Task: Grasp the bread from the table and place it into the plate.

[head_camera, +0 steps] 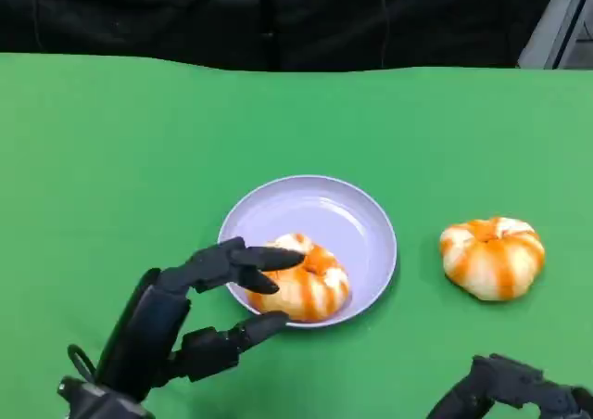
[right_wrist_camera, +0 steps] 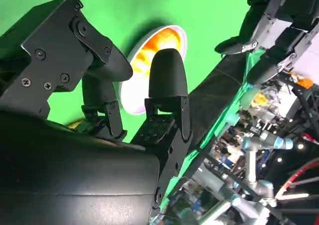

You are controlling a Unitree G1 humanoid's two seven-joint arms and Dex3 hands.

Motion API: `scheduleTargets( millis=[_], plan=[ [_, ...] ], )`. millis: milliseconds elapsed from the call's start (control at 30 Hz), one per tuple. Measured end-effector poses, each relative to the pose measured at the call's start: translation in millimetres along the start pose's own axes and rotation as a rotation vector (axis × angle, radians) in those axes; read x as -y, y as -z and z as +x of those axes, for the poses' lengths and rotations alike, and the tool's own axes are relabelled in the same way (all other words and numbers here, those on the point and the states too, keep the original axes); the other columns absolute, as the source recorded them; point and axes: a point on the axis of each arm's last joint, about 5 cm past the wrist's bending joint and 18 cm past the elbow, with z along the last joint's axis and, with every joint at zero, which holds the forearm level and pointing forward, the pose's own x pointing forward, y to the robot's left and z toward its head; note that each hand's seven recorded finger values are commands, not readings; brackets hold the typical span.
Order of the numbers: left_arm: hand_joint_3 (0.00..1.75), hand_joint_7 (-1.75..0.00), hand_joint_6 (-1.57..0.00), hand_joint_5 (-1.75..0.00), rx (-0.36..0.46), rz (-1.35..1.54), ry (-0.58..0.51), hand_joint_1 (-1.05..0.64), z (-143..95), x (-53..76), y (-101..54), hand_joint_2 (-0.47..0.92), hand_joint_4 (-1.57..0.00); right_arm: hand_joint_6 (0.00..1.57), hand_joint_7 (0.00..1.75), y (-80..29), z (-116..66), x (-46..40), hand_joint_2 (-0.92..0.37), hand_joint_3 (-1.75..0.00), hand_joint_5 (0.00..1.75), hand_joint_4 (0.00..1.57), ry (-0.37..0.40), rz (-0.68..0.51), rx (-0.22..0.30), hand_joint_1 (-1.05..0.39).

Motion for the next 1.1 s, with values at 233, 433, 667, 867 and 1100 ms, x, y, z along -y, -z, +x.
scheduleTargets(
  millis=[233, 433, 667, 867, 1100],
  plan=[
    [1.42, -1.28, -0.81, -1.54, -0.007, -0.043, -0.056, 0.00, -23, -2.9, 10.0, 0.32, -0.83, 0.92, 1.05, 2.4, 1.3, -0.1, -0.20, -1.44, 1.37, 0.86, 0.003, 0.029, -0.010, -0.02],
    [1.51, -1.42, -0.89, -1.65, -0.064, -0.093, -0.102, 0.12, -45, 2.0, 13.9, 0.34, -0.92, 0.94, 1.07, 3.1, 1.5, 1.3, -0.16, -1.46, 1.38, 0.88, 0.017, 0.052, -0.011, -0.02],
    [1.67, -1.49, -0.92, -1.70, -0.112, -0.110, -0.112, 0.11, -71, 10.6, 10.7, 0.26, -0.95, 0.95, 1.10, 4.7, -10.0, 3.6, -0.07, -1.57, 1.38, 0.92, 0.039, 0.093, -0.035, -0.01],
    [1.65, -1.52, -0.89, -1.70, -0.103, -0.094, -0.093, 0.12, -80, 19.8, 6.9, 0.26, -0.92, 0.94, 1.11, 4.9, -24.7, 11.3, -0.12, -1.47, 1.41, 0.92, 0.040, 0.072, -0.072, 0.00],
    [1.62, -1.49, -0.92, -1.66, -0.078, -0.080, -0.083, 0.11, -76, 19.7, 8.9, 0.26, -0.96, 0.93, 1.11, 2.8, -24.4, 14.4, -0.14, -1.43, 1.45, 0.90, 0.034, 0.060, -0.067, 0.01]
  ],
)
